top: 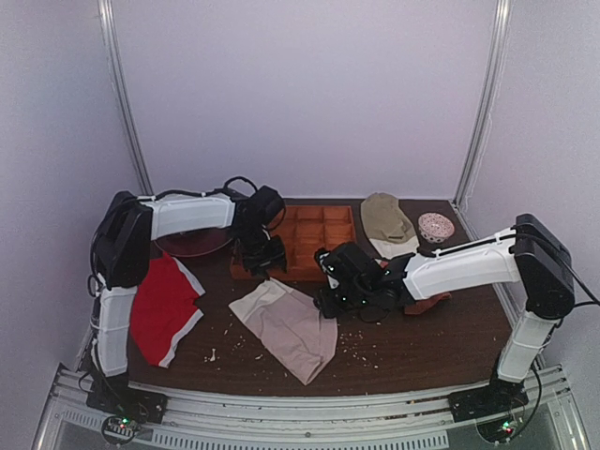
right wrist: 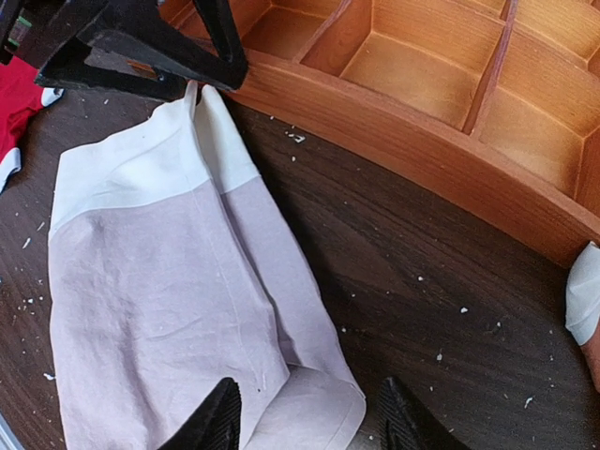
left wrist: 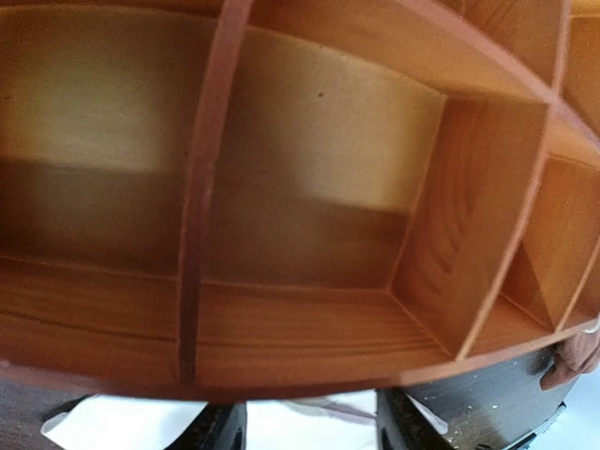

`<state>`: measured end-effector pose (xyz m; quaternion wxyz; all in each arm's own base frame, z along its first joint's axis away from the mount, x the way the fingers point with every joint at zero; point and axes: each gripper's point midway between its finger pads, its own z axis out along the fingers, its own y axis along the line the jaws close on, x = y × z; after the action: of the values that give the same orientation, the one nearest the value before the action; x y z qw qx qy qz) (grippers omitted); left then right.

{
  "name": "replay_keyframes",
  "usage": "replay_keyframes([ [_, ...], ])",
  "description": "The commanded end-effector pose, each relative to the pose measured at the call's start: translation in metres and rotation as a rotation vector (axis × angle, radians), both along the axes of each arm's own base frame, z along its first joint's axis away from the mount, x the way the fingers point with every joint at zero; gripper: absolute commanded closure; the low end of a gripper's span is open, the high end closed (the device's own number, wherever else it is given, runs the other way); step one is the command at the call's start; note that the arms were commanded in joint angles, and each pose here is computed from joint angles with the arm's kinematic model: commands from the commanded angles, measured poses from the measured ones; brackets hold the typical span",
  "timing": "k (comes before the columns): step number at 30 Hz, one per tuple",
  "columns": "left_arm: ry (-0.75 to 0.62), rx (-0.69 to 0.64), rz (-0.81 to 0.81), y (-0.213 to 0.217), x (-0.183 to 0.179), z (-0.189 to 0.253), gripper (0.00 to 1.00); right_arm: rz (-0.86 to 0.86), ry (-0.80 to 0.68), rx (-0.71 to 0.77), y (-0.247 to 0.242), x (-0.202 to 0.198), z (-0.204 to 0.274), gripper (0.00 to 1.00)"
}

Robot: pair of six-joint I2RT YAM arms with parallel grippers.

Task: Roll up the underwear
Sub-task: Smooth out the underwear at the center of the board.

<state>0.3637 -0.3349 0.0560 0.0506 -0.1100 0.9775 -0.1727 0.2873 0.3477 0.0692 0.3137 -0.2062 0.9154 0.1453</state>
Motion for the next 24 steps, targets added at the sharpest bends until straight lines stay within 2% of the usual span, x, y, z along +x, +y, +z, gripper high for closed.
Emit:
replay_keyframes([
  [1, 0.035, 0.015, -0.017, -0.002, -0.004, -0.005, 0.52, 0.004, -0.013, 0.035, 0.000, 0.001, 0.011, 0.51],
  [15, 0.080, 0.077, 0.002, 0.004, -0.012, -0.025, 0.54, 0.013, -0.005, 0.046, 0.002, 0.004, 0.006, 0.50],
  [24, -0.040, 0.084, 0.038, 0.029, -0.021, 0.029, 0.51, 0.065, 0.032, 0.059, 0.004, -0.019, 0.014, 0.50],
])
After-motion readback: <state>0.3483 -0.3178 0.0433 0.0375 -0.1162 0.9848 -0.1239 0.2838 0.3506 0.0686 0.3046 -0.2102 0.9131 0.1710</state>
